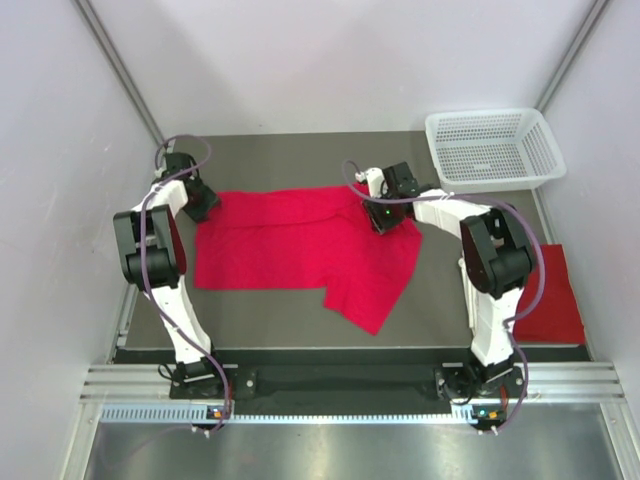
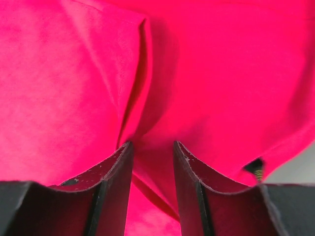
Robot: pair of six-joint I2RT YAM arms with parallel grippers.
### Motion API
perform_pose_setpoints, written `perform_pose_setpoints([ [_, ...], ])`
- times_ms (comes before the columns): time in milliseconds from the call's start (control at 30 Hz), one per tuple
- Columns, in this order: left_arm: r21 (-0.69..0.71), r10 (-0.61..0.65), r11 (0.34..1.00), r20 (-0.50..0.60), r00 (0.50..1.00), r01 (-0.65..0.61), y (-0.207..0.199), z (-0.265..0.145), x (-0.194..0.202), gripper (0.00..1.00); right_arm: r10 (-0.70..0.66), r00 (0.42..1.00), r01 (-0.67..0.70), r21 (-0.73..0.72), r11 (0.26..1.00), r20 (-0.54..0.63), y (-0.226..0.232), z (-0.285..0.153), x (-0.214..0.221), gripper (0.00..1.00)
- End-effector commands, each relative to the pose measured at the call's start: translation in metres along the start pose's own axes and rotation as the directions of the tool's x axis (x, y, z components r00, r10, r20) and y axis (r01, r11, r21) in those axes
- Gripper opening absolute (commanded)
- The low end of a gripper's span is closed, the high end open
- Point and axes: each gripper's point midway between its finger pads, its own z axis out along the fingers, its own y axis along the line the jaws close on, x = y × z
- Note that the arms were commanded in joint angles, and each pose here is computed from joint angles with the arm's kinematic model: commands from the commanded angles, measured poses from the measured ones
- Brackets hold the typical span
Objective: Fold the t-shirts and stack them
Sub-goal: Fold the tshirt
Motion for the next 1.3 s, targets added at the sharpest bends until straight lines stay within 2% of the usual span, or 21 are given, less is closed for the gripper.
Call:
perform_pose_setpoints([
  [0, 0.021, 0.057, 0.998, 0.052, 0.997, -0.058, -0.021, -0.036, -0.010, 0.53, -0.059, 0.997, 0.061, -0.022, 0.998, 0.059, 0.020, -0.021, -0.018, 0.39],
  [167, 0.033, 0.103, 0.994, 0.047, 0.994, -0.105, -0.033, -0.054, 0.008, 0.53, -0.084, 0.996, 0.084, -0.015, 0.996, 0.024, 0.032, -0.029, 0.003, 0.37],
  [367, 0.044, 0.156, 0.986, 0.054, 0.986, -0.158, -0.045, -0.067, 0.023, 0.53, -0.089, 0.992, 0.084, 0.062, 0.995, 0.088, 0.031, -0.058, -0.014, 0.36],
  [467, 0.146, 0.166, 0.975, 0.015, 0.986, -0.166, -0.062, -0.069, 0.034, 0.53, 0.012, 0.991, -0.033, 0.154, 0.987, 0.132, 0.010, -0.064, -0.028, 0.37],
  [533, 0.192, 0.177, 0.965, 0.020, 0.984, -0.178, -0.072, -0.066, 0.037, 0.53, 0.129, 0.980, -0.161, 0.222, 0.962, 0.150, -0.007, -0.065, -0.029, 0.39],
  [567, 0.192, 0.176, 0.966, 0.013, 0.984, -0.175, -0.071, -0.060, 0.039, 0.53, 0.165, 0.971, -0.212, 0.304, 0.929, 0.172, -0.028, -0.072, -0.035, 0.39],
  [600, 0.178, 0.174, 0.969, 0.013, 0.985, -0.173, -0.069, -0.055, 0.039, 0.53, 0.261, 0.948, -0.309, 0.336, 0.890, 0.182, -0.034, -0.073, -0.030, 0.39],
  [667, 0.137, 0.174, 0.976, -0.019, 0.985, -0.170, -0.062, -0.039, 0.041, 0.53, 0.345, 0.918, -0.395, 0.393, 0.830, 0.196, -0.051, -0.075, -0.027, 0.38],
  [733, 0.118, 0.171, 0.979, -0.054, 0.984, -0.164, -0.061, -0.035, 0.041, 0.52, 0.454, 0.866, -0.501, 0.377, 0.779, 0.212, -0.051, -0.074, -0.021, 0.34],
  [800, 0.184, 0.184, 0.969, -0.095, 0.978, -0.164, -0.072, -0.032, 0.051, 0.48, 0.557, 0.800, -0.598, 0.365, 0.714, 0.222, -0.052, -0.075, -0.013, 0.29],
  [833, 0.284, 0.206, 0.944, -0.116, 0.972, -0.166, -0.092, -0.038, 0.062, 0.46, 0.591, 0.775, -0.628, 0.364, 0.687, 0.222, -0.052, -0.074, -0.008, 0.28],
  [900, 0.357, 0.241, 0.915, -0.109, 0.964, -0.189, -0.109, -0.051, 0.078, 0.47, 0.661, 0.716, -0.693, 0.340, 0.636, 0.223, -0.051, -0.073, -0.002, 0.26],
  [933, 0.421, 0.315, 0.873, -0.108, 0.943, -0.244, -0.133, -0.061, 0.104, 0.49, 0.676, 0.703, -0.706, 0.331, 0.625, 0.221, -0.051, -0.072, 0.000, 0.26],
  [967, 0.462, 0.345, 0.843, -0.074, 0.936, -0.274, -0.149, -0.072, 0.111, 0.50, 0.692, 0.689, -0.719, 0.323, 0.616, 0.215, -0.047, -0.069, 0.002, 0.26],
  [1000, 0.486, 0.356, 0.830, -0.086, 0.930, -0.273, -0.157, -0.076, 0.127, 0.51, 0.701, 0.682, -0.725, 0.320, 0.609, 0.211, -0.046, -0.067, 0.004, 0.26],
  [1067, 0.611, 0.398, 0.745, -0.087, 0.913, -0.266, -0.187, -0.092, 0.164, 0.52, 0.727, 0.654, -0.750, 0.307, 0.586, 0.210, -0.041, -0.064, 0.009, 0.26],
  [1200, 0.702, 0.438, 0.660, -0.072, 0.896, -0.266, -0.223, -0.110, 0.213, 0.52, 0.780, 0.586, -0.804, 0.277, 0.526, 0.221, -0.034, -0.059, 0.021, 0.25],
  [1267, 0.700, 0.452, 0.656, -0.067, 0.889, -0.281, -0.229, -0.105, 0.222, 0.53, 0.813, 0.538, -0.834, 0.279, 0.476, 0.221, -0.030, -0.055, 0.029, 0.25],
])
